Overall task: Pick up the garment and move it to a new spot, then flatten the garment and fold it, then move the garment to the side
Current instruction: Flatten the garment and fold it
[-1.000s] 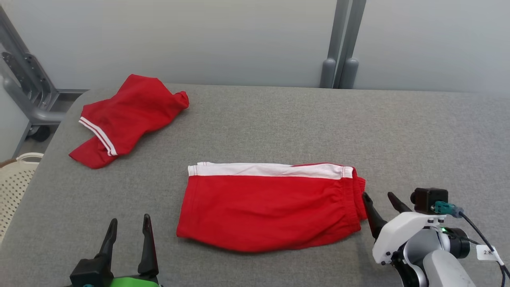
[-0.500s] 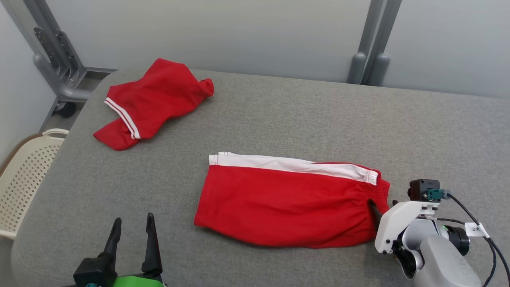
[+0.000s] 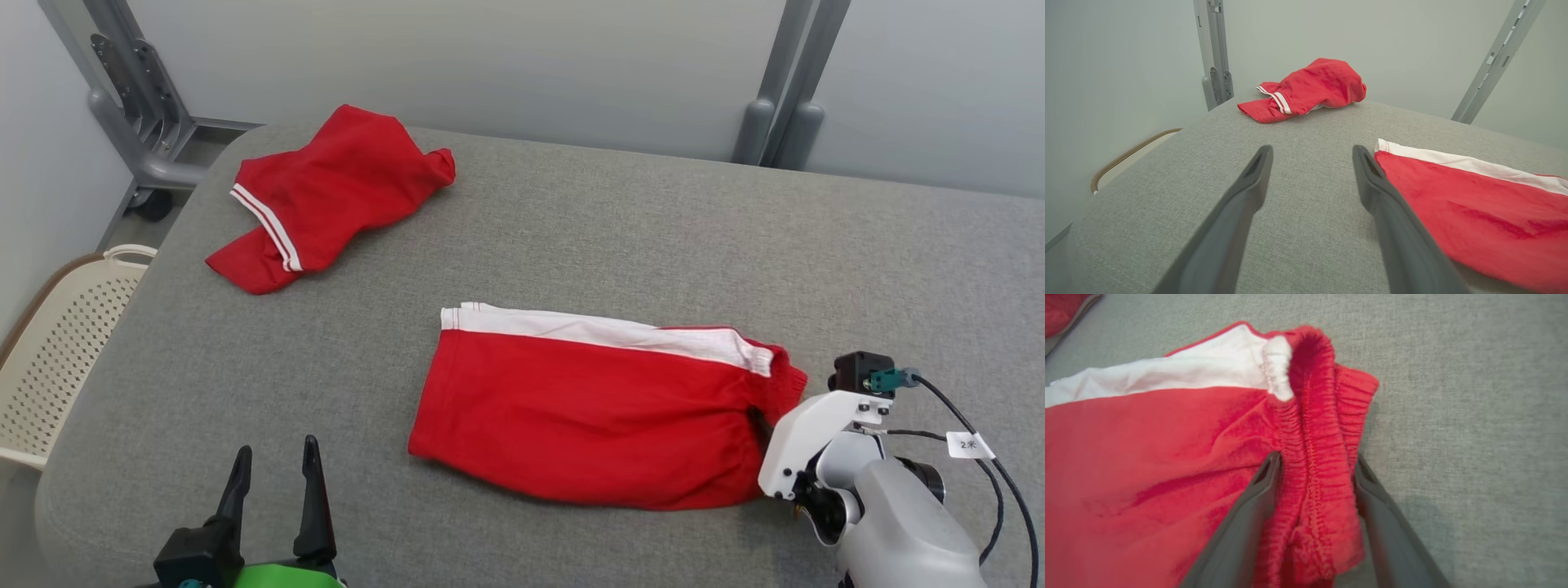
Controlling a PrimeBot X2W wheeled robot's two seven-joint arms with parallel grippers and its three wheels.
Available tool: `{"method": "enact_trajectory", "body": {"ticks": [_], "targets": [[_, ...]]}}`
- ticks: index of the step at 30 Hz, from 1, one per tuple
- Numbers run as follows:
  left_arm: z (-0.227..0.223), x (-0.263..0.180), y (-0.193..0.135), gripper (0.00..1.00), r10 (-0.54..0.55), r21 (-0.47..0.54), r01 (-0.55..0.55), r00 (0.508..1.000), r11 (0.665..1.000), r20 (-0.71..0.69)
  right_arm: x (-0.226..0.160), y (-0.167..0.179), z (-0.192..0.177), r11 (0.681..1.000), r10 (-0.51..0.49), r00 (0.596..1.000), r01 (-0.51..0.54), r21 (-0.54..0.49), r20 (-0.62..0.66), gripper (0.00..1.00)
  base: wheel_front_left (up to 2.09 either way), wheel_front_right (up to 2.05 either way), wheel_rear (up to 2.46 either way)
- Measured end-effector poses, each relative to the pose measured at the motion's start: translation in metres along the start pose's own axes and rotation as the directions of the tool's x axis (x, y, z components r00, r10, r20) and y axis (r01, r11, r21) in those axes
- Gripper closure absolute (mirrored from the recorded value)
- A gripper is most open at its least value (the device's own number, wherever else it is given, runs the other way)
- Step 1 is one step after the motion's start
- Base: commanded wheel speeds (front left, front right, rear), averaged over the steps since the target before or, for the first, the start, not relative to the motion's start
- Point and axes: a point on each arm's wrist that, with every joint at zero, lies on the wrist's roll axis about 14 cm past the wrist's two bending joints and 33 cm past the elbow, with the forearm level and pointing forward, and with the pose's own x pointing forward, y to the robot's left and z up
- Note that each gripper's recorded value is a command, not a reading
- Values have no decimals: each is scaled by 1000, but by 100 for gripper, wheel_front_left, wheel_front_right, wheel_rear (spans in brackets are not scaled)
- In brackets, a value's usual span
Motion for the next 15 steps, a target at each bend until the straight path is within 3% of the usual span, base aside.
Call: {"method": "enact_trajectory", "body": {"ticks": [2, 3, 15], "targets": [[0, 0, -1, 0, -1, 0, 1, 1000, 1000, -1, 0, 1, 1, 1000, 3, 1000, -3, 0, -5, 89, 0, 0, 0], [-1, 1, -2, 0, -4, -1, 4, 1000, 1000, -3, 1, 1, 3, 1000, 5, 1000, -5, -3, -7, 100, 0, 0, 0], [-4, 8, -21, 0, -72, -1, 72, 997, 997, -9, -13, -16, 30, 1000, 11, 999, -12, -13, -49, 100, 0, 0, 0]]}}
